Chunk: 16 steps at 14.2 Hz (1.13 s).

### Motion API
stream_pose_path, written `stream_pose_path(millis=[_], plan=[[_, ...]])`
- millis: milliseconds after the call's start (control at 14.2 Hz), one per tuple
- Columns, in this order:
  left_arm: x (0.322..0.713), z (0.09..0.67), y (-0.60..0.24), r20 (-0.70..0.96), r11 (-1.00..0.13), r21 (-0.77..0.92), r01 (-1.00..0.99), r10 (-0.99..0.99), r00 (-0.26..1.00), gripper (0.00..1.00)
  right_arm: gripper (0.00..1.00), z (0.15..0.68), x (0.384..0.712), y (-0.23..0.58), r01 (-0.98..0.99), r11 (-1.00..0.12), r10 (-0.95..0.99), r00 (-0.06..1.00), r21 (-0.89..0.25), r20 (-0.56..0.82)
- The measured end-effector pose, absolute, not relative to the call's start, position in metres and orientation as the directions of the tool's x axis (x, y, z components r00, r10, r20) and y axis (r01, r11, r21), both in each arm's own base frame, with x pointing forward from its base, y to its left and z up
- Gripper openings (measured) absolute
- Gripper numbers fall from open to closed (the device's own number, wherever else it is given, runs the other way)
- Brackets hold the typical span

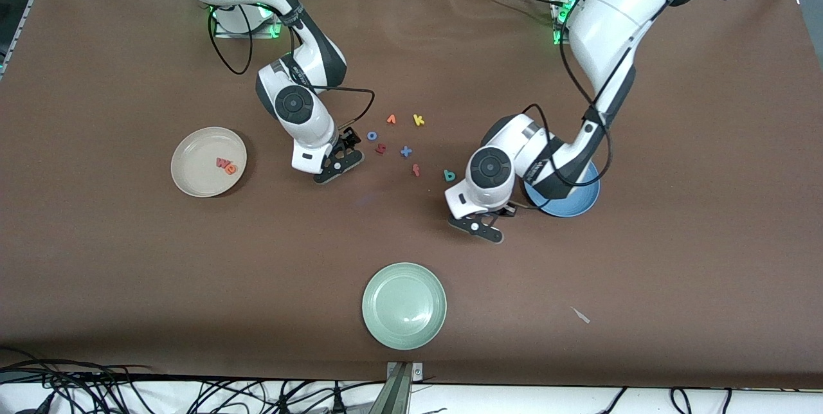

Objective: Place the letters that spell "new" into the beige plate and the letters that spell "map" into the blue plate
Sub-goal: 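Grasp the green U with the right gripper while the left gripper places E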

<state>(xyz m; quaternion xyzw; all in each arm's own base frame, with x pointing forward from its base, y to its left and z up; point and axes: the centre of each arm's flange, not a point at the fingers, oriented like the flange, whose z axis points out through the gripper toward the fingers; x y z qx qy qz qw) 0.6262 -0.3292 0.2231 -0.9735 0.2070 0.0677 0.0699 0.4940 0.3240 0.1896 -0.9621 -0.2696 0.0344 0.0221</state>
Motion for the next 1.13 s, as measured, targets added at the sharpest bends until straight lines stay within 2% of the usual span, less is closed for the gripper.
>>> stream_pose_path(millis=[141, 211, 282, 352, 563, 774, 845, 915, 985, 1126], plan=[[0.638, 0.236, -0.289, -0.224, -0.891, -0.114, -0.440, -0.409, 0.885, 0.27, 0.98, 0.185, 0.493, 0.324, 0.497, -0.865, 0.501, 0.863, -0.060, -0.062], [0.641, 0.238, -0.271, -0.255, -0.892, -0.116, -0.438, -0.399, 0.881, 0.27, 0.92, 0.183, 0.493, 0.324, 0.487, -0.872, 0.490, 0.869, -0.059, -0.066], [0.642, 0.238, -0.257, -0.287, -0.894, -0.118, -0.432, -0.386, 0.877, 0.27, 0.92, 0.181, 0.491, 0.325, 0.476, -0.877, 0.479, 0.875, -0.058, -0.068], [0.641, 0.235, -0.247, -0.315, -0.897, -0.120, -0.426, -0.372, 0.873, 0.27, 0.85, 0.180, 0.490, 0.327, 0.468, -0.882, 0.471, 0.879, -0.058, -0.071], [0.631, 0.213, -0.224, -0.380, -0.903, -0.119, -0.413, -0.343, 0.859, 0.27, 0.81, 0.176, 0.486, 0.331, 0.455, -0.889, 0.458, 0.885, -0.056, -0.078], [0.621, 0.188, -0.208, -0.401, -0.908, -0.108, -0.406, -0.334, 0.853, 0.27, 0.61, 0.174, 0.486, 0.330, 0.453, -0.890, 0.456, 0.887, -0.055, -0.079], [0.619, 0.181, -0.203, -0.397, -0.910, -0.103, -0.402, -0.333, 0.855, 0.32, 0.61, 0.174, 0.486, 0.330, 0.452, -0.890, 0.455, 0.887, -0.055, -0.079], [0.618, 0.178, -0.200, -0.395, -0.912, -0.100, -0.399, -0.332, 0.857, 0.40, 0.56, 0.174, 0.487, 0.330, 0.452, -0.890, 0.455, 0.887, -0.054, -0.076], [0.619, 0.180, -0.200, -0.388, -0.912, -0.099, -0.398, -0.333, 0.860, 0.51, 0.45, 0.175, 0.488, 0.330, 0.451, -0.891, 0.454, 0.888, -0.053, -0.074], [0.622, 0.194, -0.206, -0.363, -0.913, -0.102, -0.395, -0.335, 0.869, 0.70, 0.43, 0.175, 0.488, 0.330, 0.451, -0.891, 0.453, 0.888, -0.052, -0.072]])
